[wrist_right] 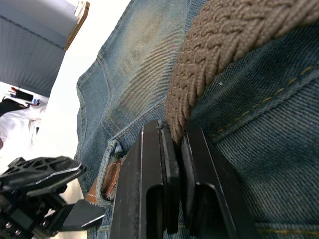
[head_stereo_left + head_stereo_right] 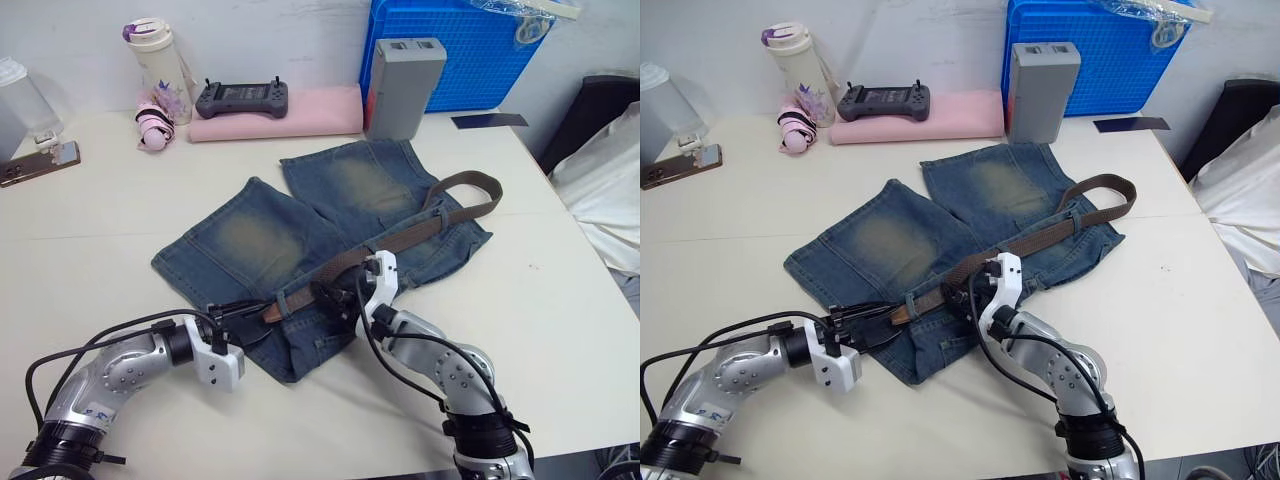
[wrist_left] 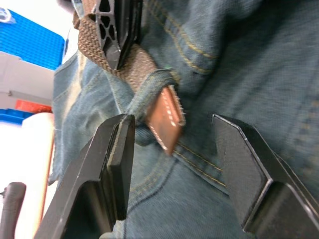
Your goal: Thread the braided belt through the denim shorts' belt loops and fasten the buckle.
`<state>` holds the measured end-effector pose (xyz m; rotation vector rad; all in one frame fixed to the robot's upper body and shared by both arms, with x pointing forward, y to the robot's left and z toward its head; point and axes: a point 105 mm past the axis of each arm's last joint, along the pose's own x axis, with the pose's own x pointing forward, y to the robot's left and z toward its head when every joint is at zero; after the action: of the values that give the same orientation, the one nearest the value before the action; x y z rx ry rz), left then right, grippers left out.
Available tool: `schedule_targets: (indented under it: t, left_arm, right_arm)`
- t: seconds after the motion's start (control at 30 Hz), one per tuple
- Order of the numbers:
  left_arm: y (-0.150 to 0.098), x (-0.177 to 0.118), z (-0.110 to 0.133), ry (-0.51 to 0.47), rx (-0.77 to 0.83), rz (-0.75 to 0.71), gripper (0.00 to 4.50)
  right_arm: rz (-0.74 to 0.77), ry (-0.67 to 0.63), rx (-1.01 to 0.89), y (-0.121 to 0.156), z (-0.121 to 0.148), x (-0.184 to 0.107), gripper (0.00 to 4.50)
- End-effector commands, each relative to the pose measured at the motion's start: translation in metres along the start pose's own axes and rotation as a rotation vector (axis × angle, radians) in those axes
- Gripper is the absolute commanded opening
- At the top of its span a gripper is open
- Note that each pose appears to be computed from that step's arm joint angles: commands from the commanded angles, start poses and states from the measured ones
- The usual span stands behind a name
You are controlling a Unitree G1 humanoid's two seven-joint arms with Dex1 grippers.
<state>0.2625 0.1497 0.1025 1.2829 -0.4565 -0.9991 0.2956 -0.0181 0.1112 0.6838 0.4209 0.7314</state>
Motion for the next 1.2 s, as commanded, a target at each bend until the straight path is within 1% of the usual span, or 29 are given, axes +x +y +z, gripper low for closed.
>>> schedule_targets:
  t: [0.03,0.1,0.17,0.2,0.23,0.27,0.3,0.47,0.53,0.57,0.6,0.63,0.67,0.7,0.73,0.77,0.83,0.9,0.93,1.0,1.07,1.1,1.17,1.2]
  left_arm:
    - [0.0,0.002,0.001,-0.008,0.014,0.001,2.51]
    - [-0.001,0.002,0.0,-0.006,0.015,-0.001,2.03]
    - [-0.001,0.002,-0.002,0.007,0.02,-0.001,1.11]
    - [-0.001,0.002,-0.004,0.015,0.022,-0.001,1.02]
    - [0.0,0.002,-0.004,0.019,0.023,0.0,0.42]
    - [0.0,0.002,-0.005,0.022,0.025,0.0,0.12]
    - [0.0,0.002,-0.006,0.025,0.027,-0.001,0.03]
    - [0.001,0.0,-0.01,0.053,0.048,0.006,0.03]
    - [0.001,0.001,-0.01,0.053,0.05,0.009,0.0]
    - [0.001,0.001,-0.01,0.053,0.051,0.01,0.0]
    - [0.001,0.001,-0.01,0.052,0.053,0.011,0.0]
    - [0.001,0.001,-0.009,0.052,0.054,0.012,0.0]
    - [0.001,0.001,-0.009,0.052,0.054,0.013,0.0]
    - [0.002,0.001,-0.009,0.052,0.055,0.014,0.0]
    - [0.002,0.001,-0.009,0.052,0.056,0.015,0.0]
    - [0.002,0.001,-0.009,0.053,0.057,0.015,0.0]
    - [0.002,0.001,-0.009,0.052,0.057,0.017,0.0]
    - [0.003,0.001,-0.009,0.05,0.056,0.018,0.0]
    - [0.003,0.001,-0.009,0.049,0.055,0.018,0.0]
    - [0.002,0.002,-0.008,0.047,0.054,0.019,0.0]
    - [0.003,0.002,-0.008,0.046,0.055,0.02,0.0]
    - [0.003,0.002,-0.008,0.044,0.055,0.02,0.0]
    - [0.002,0.002,-0.007,0.042,0.055,0.02,0.0]
    - [0.002,0.002,-0.007,0.041,0.055,0.02,0.0]
  right_arm:
    - [0.028,0.024,0.016,0.005,-0.008,0.001,0.0]
    - [0.025,0.023,0.016,0.005,-0.007,0.001,0.0]
    - [0.023,0.021,0.015,0.005,-0.007,0.0,0.0]
    - [0.022,0.021,0.015,0.004,-0.007,0.0,0.0]
    - [0.021,0.02,0.015,0.004,-0.007,0.0,0.0]
    - [0.02,0.019,0.014,0.004,-0.006,0.0,0.0]
    - [0.019,0.018,0.013,0.004,-0.006,0.0,0.0]
    - [0.017,0.014,0.01,0.003,-0.005,-0.001,0.0]
    - [0.014,0.007,0.007,0.003,-0.003,-0.002,0.81]
    - [0.019,0.0,0.006,0.003,-0.001,-0.004,1.05]
    - [0.025,-0.011,0.001,0.003,0.003,-0.007,1.47]
    - [0.031,-0.026,-0.012,0.004,0.009,-0.012,1.87]
    - [0.038,-0.039,-0.031,0.005,0.014,-0.016,2.39]
    - [0.05,-0.049,-0.061,0.007,0.019,-0.023,2.7]
    - [0.064,-0.052,-0.104,0.011,0.023,-0.03,3.15]
    - [0.069,-0.048,-0.144,0.013,0.025,-0.036,3.15]
    - [0.047,-0.026,-0.28,0.013,0.03,-0.049,3.15]
    - [0.024,-0.012,-0.355,0.011,0.033,-0.056,3.15]
    - [-0.001,0.014,-0.393,0.007,0.032,-0.057,2.88]
    - [-0.096,0.097,-0.54,-0.008,0.025,-0.058,2.36]
    - [-0.139,0.117,-0.584,-0.016,0.024,-0.057,1.4]
    - [-0.147,0.114,-0.595,-0.016,0.025,-0.057,0.82]
    - [-0.177,0.115,-0.641,-0.02,0.028,-0.057,0.02]
    - [-0.205,0.122,-0.671,-0.024,0.03,-0.058,0.02]
